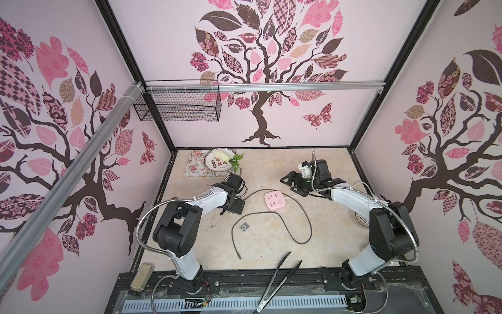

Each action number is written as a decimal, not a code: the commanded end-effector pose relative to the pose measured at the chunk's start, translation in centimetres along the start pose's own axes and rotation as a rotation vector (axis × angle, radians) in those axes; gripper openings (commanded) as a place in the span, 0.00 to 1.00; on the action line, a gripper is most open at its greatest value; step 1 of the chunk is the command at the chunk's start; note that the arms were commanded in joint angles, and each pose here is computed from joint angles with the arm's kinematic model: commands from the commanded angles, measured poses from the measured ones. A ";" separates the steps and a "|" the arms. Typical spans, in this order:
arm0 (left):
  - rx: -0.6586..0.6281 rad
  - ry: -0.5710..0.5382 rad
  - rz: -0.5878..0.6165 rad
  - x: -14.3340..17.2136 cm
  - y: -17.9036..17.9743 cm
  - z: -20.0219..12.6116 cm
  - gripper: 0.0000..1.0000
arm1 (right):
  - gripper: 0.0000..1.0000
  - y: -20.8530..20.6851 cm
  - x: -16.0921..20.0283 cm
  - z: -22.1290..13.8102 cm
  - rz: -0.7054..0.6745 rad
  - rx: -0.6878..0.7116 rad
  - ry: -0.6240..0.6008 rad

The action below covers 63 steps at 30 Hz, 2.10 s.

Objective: Charge mp3
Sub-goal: Pick up the plug from the center of the board.

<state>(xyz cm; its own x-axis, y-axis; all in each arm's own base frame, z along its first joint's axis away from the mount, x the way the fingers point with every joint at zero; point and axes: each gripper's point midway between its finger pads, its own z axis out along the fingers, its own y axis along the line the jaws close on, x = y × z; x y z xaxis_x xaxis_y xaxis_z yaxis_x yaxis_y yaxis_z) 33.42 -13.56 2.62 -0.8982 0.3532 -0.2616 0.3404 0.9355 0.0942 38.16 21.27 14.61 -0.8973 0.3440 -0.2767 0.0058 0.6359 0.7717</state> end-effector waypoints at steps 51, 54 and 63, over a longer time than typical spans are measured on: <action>0.152 -0.069 0.190 -1.2 -3.1 -1.1 0.39 | 0.77 4.5 3.8 1.3 -0.105 -0.099 0.155; 0.193 -0.159 0.190 -2.8 -3.7 -2.8 0.38 | 0.77 5.0 4.9 2.1 -0.117 -0.120 0.200; 0.356 -0.260 0.249 -4.6 -6.4 -6.2 0.38 | 0.68 4.9 7.6 4.4 -0.136 -0.202 0.349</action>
<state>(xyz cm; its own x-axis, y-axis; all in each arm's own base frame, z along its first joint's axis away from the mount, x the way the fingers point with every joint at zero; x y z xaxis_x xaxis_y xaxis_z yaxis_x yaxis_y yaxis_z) 33.38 -19.08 7.06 -0.7453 0.5049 -0.4354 0.5911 0.8025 -0.0812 33.55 28.76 13.42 -0.9804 0.0621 -0.1870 -0.1239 0.5436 0.8301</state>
